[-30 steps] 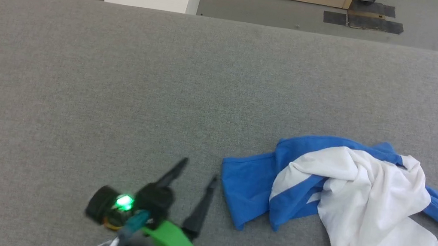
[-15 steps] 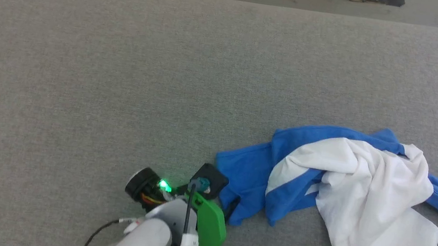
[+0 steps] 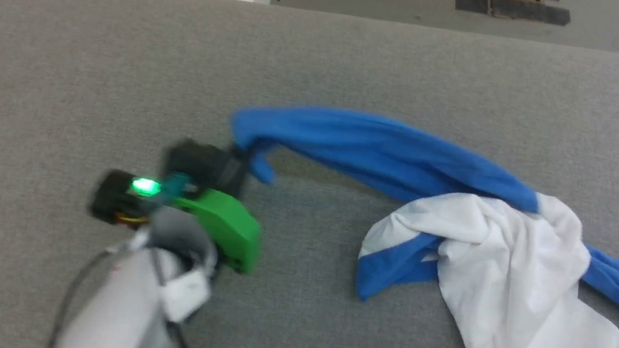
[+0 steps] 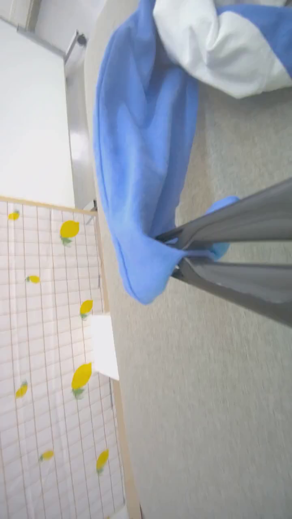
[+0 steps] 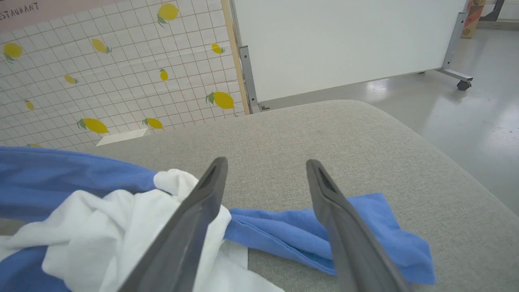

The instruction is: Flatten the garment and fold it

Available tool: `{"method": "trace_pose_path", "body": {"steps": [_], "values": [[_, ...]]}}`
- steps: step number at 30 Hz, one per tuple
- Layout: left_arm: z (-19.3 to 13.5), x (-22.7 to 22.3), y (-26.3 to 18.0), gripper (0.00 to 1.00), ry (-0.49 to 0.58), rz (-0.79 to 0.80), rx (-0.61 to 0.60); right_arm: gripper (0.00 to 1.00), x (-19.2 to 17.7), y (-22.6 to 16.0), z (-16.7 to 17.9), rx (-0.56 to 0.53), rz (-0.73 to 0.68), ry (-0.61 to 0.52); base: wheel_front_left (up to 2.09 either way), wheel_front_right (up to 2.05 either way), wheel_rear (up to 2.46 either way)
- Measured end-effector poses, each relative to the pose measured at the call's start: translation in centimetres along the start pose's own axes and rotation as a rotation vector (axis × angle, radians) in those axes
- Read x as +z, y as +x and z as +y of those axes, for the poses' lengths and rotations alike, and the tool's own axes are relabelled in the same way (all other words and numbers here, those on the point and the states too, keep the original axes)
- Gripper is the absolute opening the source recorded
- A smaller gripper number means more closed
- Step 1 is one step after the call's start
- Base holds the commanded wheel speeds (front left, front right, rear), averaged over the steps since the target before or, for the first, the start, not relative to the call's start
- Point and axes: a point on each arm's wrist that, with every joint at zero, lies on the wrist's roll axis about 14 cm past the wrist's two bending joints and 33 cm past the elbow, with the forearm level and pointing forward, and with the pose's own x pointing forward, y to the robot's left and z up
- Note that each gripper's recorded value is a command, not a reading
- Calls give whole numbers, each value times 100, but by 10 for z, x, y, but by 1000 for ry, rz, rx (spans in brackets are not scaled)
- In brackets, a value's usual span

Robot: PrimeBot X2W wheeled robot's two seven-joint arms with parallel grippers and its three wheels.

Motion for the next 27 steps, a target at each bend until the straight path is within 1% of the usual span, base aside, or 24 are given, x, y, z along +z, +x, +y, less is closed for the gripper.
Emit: {"method": "trace_pose_path", "body": {"steps": [3, 6, 10, 13, 14, 15, 16, 19, 21, 24, 27], "values": [[62, 27, -24, 0, 20, -85, 190, 100, 1, 2, 8, 24, 2, 4, 0, 0, 0], [102, 24, -56, 0, 18, -77, 330, 100, -2, 3, 14, 41, 12, 4, 0, 0, 0], [134, -6, -92, 0, 5, 0, 471, 100, -7, 7, 22, 65, 32, 5, 0, 0, 0], [149, -38, -114, 0, -28, 81, 569, 100, -11, 9, 24, 69, 47, 2, 0, 0, 0], [148, -48, -119, 3, -52, 108, 583, 100, -13, 10, 25, 70, 52, 1, 0, 0, 0], [146, -60, -124, 75, -88, 131, 600, 100, -15, 10, 26, 72, 59, 1, 0, 0, 0], [142, -69, -126, 100, -122, 148, 606, 100, -16, 11, 26, 74, 64, 1, 0, 0, 0], [131, -76, -127, 100, -219, 139, 610, 100, -18, 12, 27, 76, 71, 0, 0, 0, 0], [129, -62, -123, 100, -233, 76, 603, 100, -17, 12, 27, 75, 70, 0, 0, 0, 0], [124, -21, -111, 100, -223, -64, 551, 100, -18, 12, 27, 75, 71, 0, 0, 0, 0], [114, 36, -90, 100, -135, -206, 456, 100, -19, 13, 27, 76, 76, 0, 0, 0, 0]]}}
